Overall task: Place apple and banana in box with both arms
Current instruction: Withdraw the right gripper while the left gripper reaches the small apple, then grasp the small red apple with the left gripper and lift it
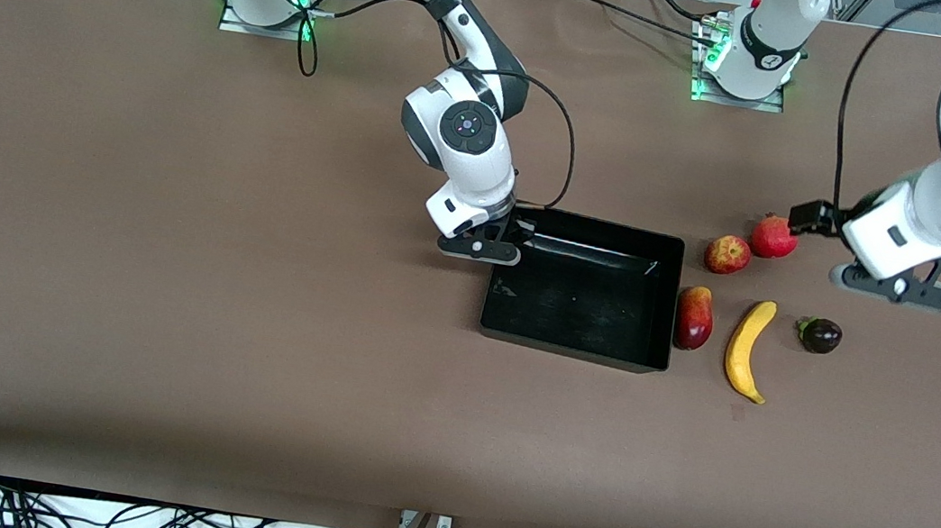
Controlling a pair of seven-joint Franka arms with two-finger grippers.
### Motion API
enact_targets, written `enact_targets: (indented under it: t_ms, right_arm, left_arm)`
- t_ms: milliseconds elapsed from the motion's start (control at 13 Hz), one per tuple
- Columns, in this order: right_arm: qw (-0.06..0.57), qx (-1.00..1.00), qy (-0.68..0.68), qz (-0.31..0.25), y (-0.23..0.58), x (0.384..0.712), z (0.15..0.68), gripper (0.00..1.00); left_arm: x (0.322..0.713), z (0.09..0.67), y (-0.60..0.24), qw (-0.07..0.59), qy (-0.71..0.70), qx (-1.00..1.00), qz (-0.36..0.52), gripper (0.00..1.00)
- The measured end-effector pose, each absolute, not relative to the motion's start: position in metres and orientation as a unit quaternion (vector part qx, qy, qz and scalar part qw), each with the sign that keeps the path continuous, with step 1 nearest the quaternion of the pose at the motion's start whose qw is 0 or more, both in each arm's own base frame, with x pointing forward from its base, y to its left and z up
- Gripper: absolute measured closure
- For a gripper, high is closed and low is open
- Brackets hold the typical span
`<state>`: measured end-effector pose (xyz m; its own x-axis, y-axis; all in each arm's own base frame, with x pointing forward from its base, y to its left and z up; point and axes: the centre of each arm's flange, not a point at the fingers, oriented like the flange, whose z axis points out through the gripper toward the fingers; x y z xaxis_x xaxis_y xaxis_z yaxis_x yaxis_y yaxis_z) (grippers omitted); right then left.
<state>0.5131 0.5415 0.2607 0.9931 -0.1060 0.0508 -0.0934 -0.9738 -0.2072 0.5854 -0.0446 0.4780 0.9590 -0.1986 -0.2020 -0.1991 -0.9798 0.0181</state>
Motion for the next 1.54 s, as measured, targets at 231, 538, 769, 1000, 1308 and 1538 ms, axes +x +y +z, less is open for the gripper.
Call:
enact_targets:
  t_ms: [231, 538, 769, 1000, 1308, 1538]
  right_arm:
    - [0.099, -0.992, 0.061, -0.045, 0.512, 0.548, 0.323, 0.36]
    - [0.06, -0.998, 0.02, -0.008, 0.338, 0.608, 0.481, 0.0]
    - [0.05, -0.999, -0.012, 0.013, 0.231, 0.595, 0.553, 0.0]
    - [0.054, -0.998, -0.024, 0.028, 0.157, 0.571, 0.555, 0.0]
    - [0.058, -0.997, -0.043, 0.025, 0.075, 0.553, 0.561, 0.0]
    - [0.028, -0.998, -0.062, 0.015, 0.068, 0.551, 0.567, 0.0]
  left_arm:
    - [0.593, 0.424, -0.04, -0.007, 0.137, -0.984, 0.117, 0.0]
    - [0.566, 0.341, -0.045, -0.007, 0.164, -0.978, 0.13, 0.0]
    - [0.539, 0.281, -0.045, 0.012, 0.203, -0.974, 0.105, 0.0]
    - [0.505, 0.235, -0.046, 0.01, 0.212, -0.973, 0.089, 0.0]
    - [0.487, 0.218, -0.051, -0.002, 0.207, -0.974, 0.094, 0.0]
    - [0.481, 0.211, -0.059, -0.006, 0.214, -0.972, 0.101, 0.0]
